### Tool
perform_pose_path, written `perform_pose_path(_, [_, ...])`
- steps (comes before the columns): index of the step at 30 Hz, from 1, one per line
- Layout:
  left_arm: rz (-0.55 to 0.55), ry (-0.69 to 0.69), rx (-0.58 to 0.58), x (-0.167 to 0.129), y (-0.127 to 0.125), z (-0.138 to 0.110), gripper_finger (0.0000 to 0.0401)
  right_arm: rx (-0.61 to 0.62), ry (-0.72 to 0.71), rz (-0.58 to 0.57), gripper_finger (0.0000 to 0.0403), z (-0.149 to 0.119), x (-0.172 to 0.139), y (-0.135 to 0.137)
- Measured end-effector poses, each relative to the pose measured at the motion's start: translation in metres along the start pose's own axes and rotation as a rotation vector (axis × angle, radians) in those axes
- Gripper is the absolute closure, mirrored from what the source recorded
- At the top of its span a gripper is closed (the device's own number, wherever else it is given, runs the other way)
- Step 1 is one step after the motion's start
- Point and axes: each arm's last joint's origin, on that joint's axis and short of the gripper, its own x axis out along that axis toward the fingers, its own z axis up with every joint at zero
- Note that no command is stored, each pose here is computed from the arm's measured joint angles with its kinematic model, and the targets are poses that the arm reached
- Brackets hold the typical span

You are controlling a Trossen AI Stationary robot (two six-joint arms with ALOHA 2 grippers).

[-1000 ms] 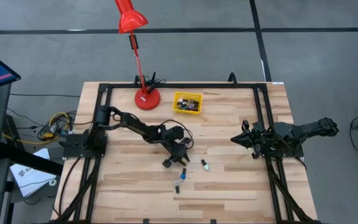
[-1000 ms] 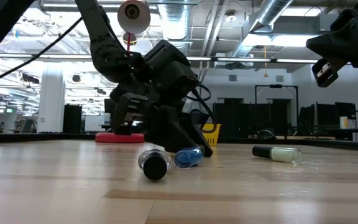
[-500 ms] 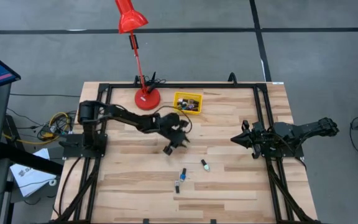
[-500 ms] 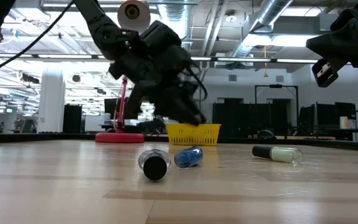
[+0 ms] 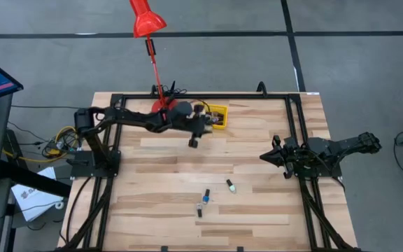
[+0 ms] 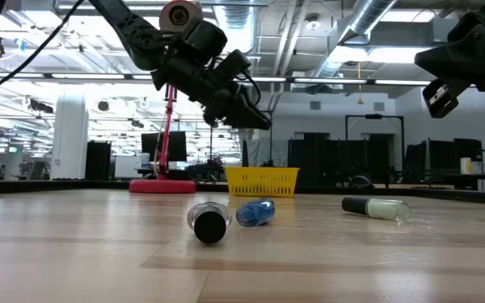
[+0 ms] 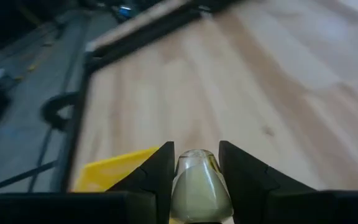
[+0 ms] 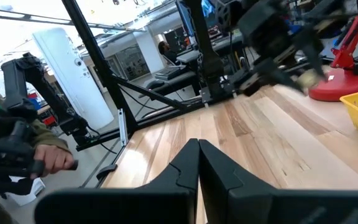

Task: Pick & Place Nail Polish
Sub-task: Put the light yellow nail polish bottle into the yellow bin

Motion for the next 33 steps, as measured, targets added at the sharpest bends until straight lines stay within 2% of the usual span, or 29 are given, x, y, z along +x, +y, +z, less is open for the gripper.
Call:
perform_pose_path(5, [0.147, -0.028, -0.093, -0.004, 0.024, -0.006, 0.0296, 0.0, 0.001, 0.0, 0.0402, 0.0, 0.0, 0.0])
perform_pose_path(8, [0.23, -0.037, -0.202, -0.009, 0.043, -0.009, 0.0296, 0.0, 0.0, 0.001, 0.0402, 0.0, 0.0, 0.0])
perform_pose_path(11, [0.282, -0.048, -0.306, -0.014, 0.06, -0.013, 0.0296, 0.0, 0.0, 0.0, 0.0402, 0.0, 0.0, 0.0])
perform_pose_path(14, [0.315, -0.051, -0.36, -0.019, 0.071, -0.018, 0.0296, 0.0, 0.0, 0.0, 0.0402, 0.0, 0.0, 0.0])
perform_pose_path(20, [0.286, -0.072, -0.394, -0.016, 0.074, -0.024, 0.0296, 0.0, 0.0, 0.0, 0.0402, 0.0, 0.0, 0.0])
perform_pose_path(26, [0.211, -0.065, -0.416, 0.011, 0.073, -0.032, 0.0295, 0.0, 0.0, 0.0, 0.0402, 0.0, 0.0, 0.0])
perform_pose_path(33, [0.189, -0.092, -0.488, 0.04, 0.085, -0.034, 0.0295, 0.0, 0.001, 0.0, 0.0402, 0.0, 0.0, 0.0])
